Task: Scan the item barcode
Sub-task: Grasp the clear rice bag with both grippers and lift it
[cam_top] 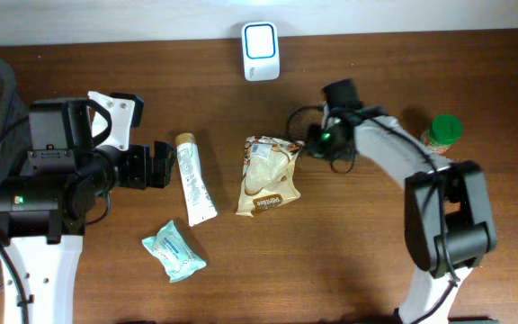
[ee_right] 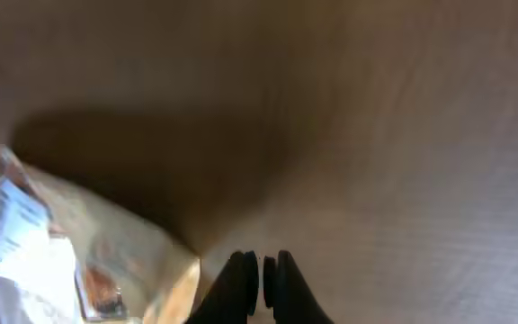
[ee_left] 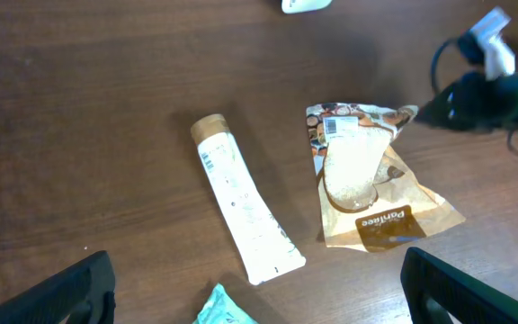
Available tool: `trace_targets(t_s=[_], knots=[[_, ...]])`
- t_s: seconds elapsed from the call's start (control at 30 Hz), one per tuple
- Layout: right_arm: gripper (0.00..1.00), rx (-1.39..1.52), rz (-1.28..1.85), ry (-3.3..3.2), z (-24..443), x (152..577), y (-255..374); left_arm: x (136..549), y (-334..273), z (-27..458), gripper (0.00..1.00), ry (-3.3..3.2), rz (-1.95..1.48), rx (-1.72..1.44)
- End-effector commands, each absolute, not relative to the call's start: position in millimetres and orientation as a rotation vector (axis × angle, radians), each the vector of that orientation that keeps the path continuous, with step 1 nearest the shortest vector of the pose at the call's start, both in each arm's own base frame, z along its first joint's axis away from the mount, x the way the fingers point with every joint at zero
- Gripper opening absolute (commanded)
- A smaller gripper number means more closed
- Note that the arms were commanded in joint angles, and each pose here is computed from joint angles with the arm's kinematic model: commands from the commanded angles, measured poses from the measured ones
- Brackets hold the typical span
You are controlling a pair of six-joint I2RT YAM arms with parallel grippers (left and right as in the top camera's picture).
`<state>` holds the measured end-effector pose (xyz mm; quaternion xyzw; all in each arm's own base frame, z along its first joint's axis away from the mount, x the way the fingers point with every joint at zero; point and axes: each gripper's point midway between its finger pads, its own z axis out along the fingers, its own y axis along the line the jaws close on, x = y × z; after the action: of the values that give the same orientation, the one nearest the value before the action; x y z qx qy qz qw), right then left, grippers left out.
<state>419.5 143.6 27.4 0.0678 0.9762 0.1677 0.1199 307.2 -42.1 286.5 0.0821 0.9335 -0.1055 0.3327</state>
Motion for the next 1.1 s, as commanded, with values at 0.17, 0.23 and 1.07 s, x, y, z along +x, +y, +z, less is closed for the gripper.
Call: trace_targets(t_s=[0.17,0.23,1.07], knots=[[0.77,0.1,0.979,2.906,48.6,390.7,165.8,306.4,-42.4,288.9,0.99,2.428,-0.274,0.239],[0.88,0.11,0.983,2.909,47.8,390.3,169.0,307.8,-42.3,290.0,0.99,2.42,-0.273,0.239],[0.43,0.046,1.131,2.976,-30.1,373.0,235.4,369.6,-182.7,-49.5,0.0,3.009,-0.814,-0.038]])
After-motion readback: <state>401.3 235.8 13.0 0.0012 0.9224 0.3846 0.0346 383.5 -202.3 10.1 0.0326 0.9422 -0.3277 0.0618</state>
